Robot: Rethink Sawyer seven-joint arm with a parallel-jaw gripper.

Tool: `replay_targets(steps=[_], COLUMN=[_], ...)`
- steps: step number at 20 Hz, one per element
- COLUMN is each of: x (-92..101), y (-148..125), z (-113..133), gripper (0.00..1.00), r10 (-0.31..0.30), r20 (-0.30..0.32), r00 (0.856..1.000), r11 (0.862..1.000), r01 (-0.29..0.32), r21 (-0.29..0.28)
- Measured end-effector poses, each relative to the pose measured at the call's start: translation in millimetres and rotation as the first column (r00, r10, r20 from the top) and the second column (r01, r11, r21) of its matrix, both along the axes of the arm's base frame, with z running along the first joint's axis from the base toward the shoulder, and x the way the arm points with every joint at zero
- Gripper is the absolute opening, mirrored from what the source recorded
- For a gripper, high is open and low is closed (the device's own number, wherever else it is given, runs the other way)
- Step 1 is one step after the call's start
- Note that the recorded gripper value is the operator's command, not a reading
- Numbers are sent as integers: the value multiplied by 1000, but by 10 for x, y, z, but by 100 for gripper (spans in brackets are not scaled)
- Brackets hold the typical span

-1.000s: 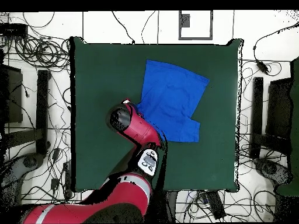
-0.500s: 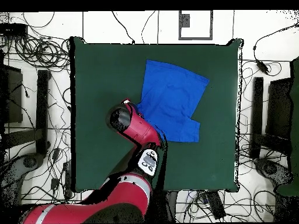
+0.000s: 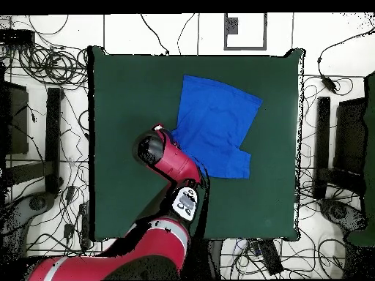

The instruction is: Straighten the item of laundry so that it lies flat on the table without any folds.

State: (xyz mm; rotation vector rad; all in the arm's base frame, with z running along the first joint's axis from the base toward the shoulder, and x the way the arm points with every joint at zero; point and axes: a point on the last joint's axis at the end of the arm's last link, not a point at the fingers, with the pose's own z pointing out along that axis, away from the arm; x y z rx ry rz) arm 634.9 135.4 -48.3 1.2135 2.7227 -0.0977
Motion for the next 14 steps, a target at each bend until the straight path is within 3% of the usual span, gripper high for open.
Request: replay_targets(steps=[14], x=[-29], y=[32], z=[5], gripper=[0], r10=[14], r20=[0], r00=[1000], r11=[1000], r01=[-14], r21=[-16])
